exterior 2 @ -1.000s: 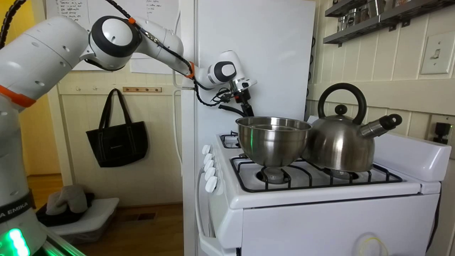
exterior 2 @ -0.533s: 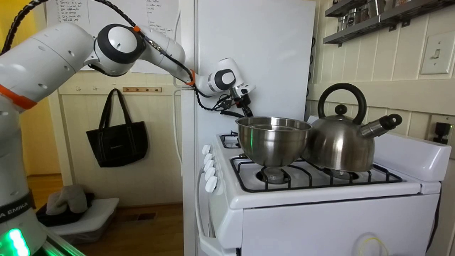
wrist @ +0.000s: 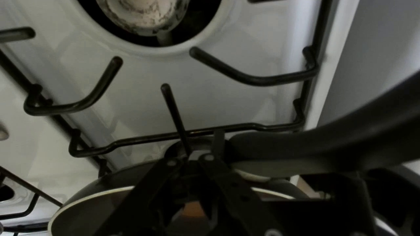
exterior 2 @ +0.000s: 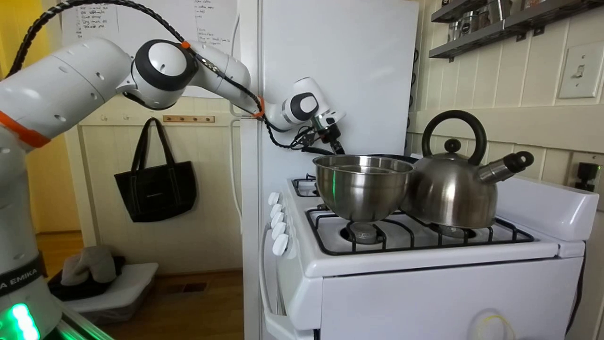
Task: Move the silver bowl and the pan away
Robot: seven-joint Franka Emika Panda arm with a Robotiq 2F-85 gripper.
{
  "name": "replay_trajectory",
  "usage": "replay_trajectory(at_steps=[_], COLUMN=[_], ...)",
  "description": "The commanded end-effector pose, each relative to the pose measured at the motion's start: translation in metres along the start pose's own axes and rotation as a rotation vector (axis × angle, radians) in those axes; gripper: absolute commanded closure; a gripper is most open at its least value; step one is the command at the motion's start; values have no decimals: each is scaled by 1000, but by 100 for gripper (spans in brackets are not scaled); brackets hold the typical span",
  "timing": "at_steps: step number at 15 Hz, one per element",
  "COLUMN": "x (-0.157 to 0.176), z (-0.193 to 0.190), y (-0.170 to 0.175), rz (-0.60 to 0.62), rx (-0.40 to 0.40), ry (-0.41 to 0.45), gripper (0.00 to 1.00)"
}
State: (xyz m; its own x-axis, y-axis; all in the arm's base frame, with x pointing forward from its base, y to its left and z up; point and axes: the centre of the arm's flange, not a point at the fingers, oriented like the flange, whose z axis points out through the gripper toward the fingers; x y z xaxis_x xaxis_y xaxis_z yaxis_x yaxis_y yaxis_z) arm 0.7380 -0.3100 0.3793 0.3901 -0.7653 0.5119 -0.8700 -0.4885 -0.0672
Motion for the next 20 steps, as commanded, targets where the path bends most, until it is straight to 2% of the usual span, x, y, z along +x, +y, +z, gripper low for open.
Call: replay_trajectory(at_steps=[1,11,12,13,15,17,20], x=[18,14,13,13,18,19,23], z=[4,10,10,10,5,1,-11], y=[-16,-26,-26,-27,-27,-28,-26], rz=[-4,-36,-38,-40,-39,-38,-38], rx=[-12,-76,-85,-93,-95,-100,-134], ry=[57,42,37,31,39,39,27], gripper=[73,73,23,22,8,0,0])
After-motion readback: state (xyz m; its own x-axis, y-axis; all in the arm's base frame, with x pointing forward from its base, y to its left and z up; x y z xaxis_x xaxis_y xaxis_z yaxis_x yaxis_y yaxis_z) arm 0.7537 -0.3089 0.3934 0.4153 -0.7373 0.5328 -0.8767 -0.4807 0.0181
